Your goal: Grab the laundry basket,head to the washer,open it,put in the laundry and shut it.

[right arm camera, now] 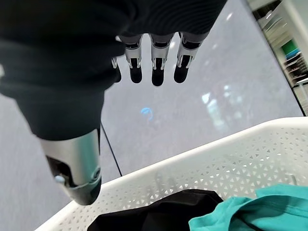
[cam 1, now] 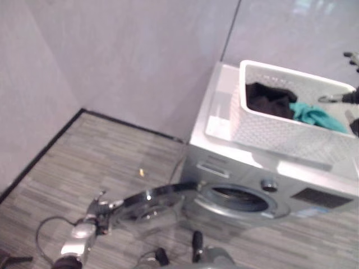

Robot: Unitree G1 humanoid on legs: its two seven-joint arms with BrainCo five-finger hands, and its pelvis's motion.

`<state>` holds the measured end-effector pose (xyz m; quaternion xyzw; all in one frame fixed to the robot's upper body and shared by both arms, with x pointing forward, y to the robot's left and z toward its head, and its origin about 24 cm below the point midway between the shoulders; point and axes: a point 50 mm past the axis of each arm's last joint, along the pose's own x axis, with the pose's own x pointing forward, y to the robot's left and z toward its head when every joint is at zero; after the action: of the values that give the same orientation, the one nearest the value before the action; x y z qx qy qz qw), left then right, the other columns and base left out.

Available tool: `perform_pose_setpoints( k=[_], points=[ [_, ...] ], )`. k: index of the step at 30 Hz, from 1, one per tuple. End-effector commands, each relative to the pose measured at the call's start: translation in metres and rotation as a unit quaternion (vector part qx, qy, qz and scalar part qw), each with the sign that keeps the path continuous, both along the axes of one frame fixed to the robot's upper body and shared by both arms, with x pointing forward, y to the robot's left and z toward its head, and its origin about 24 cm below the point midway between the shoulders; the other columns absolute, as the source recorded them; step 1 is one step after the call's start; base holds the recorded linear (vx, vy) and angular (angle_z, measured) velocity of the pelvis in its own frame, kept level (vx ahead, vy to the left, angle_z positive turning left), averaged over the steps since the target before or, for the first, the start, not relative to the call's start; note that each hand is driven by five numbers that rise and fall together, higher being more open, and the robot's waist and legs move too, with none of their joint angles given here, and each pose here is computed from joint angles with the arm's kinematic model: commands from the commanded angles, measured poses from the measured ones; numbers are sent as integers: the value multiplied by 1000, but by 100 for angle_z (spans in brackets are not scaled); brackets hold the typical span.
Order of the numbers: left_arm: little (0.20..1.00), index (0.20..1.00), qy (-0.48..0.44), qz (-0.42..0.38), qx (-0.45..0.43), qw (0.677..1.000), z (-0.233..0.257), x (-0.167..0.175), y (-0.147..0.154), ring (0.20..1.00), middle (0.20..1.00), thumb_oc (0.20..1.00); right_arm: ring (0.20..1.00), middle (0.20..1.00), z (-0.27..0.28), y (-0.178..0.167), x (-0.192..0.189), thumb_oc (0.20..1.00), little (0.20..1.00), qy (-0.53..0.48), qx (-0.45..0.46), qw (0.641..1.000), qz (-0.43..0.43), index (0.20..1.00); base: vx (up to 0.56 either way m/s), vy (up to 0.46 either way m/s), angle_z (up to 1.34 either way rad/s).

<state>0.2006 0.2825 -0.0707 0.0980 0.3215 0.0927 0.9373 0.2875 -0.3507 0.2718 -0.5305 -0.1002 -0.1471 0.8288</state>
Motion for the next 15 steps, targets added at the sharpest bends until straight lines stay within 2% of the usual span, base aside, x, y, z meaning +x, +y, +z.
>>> perform_pose_setpoints(
  k=[1,6,15],
  points=[
    [1000,1000,32,-176,-128,975,-26,10,-119,1000,1000,1000,1000,1000,33,2,-1,1000,1000,-17,-23,1000,7,1000,48,-54,23],
    [1000,1000,61,-162,-144,974,-37,-8,-118,1000,1000,1000,1000,1000,10,-2,9,1000,1000,47,-1,999,1,1000,108,-73,14],
    [1000,1000,67,-161,-142,974,-37,-14,-110,1000,1000,1000,1000,1000,1,-14,11,1000,1000,108,-14,994,-26,1000,8,-20,12]
  ],
)
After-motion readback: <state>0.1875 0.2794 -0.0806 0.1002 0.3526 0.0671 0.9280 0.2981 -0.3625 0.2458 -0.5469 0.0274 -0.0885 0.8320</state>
